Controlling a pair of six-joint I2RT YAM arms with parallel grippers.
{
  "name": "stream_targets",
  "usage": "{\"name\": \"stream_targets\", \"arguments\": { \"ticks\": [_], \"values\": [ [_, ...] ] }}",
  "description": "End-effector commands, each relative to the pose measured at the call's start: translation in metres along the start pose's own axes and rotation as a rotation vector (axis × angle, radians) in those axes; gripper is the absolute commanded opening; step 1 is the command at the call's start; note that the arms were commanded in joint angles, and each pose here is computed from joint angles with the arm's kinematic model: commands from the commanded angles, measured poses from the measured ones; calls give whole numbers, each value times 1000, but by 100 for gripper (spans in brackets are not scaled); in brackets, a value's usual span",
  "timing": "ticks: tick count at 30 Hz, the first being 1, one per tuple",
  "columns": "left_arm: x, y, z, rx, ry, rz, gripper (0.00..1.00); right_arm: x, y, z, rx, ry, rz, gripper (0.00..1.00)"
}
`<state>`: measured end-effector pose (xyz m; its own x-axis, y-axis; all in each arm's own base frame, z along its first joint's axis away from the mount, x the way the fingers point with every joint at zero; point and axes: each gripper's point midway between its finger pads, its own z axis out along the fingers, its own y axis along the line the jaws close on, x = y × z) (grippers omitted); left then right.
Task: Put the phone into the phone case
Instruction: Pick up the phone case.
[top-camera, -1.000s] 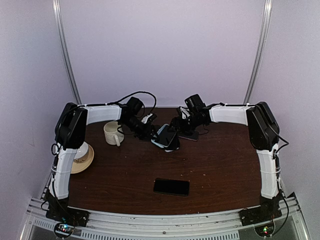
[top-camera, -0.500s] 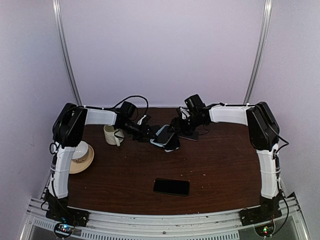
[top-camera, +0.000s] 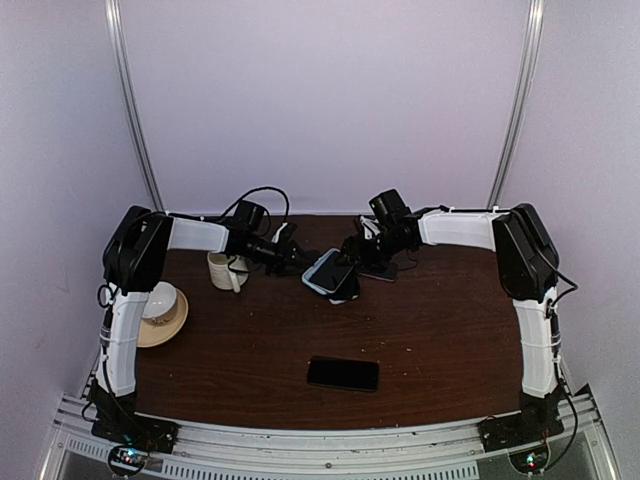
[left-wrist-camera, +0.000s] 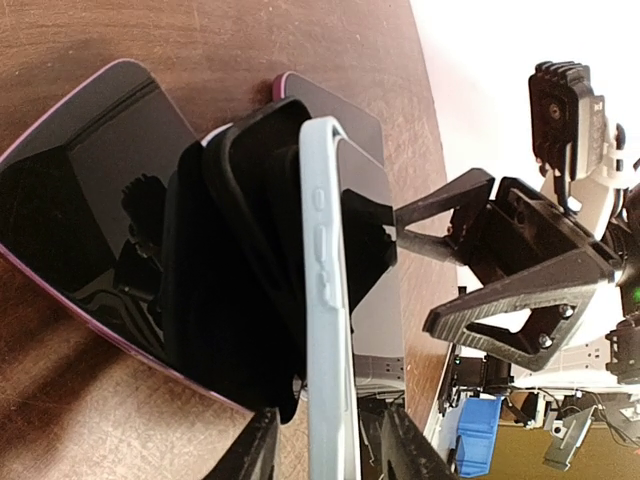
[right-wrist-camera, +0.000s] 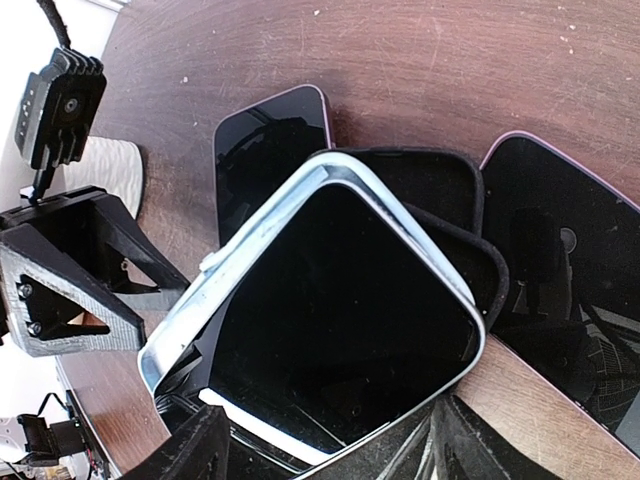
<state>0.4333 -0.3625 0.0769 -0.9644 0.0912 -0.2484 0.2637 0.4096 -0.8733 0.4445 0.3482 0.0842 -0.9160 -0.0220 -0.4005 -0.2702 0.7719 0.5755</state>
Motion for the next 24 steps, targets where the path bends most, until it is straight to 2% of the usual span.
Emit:
{"name": "stream_targets", "arguments": {
  "ticks": [1, 9, 15, 18, 24],
  "values": [
    [-1, -14, -5, 28, -4, 28, 37, -3, 3, -2, 20, -11, -28, 73],
    [11, 0, 1, -17, 30, 16, 36, -2, 2, 0, 21, -9, -26, 73],
    [9, -5, 2, -6, 31, 28, 11, -1, 2, -1, 22, -6, -27, 73],
    [10, -10, 2, 7, 37, 40, 2, -2, 3, -2, 22, -7, -28, 73],
    [9, -26, -1, -72, 41, 160, 0, -3, 6, -6, 14, -13, -31, 73]
  ]
}}
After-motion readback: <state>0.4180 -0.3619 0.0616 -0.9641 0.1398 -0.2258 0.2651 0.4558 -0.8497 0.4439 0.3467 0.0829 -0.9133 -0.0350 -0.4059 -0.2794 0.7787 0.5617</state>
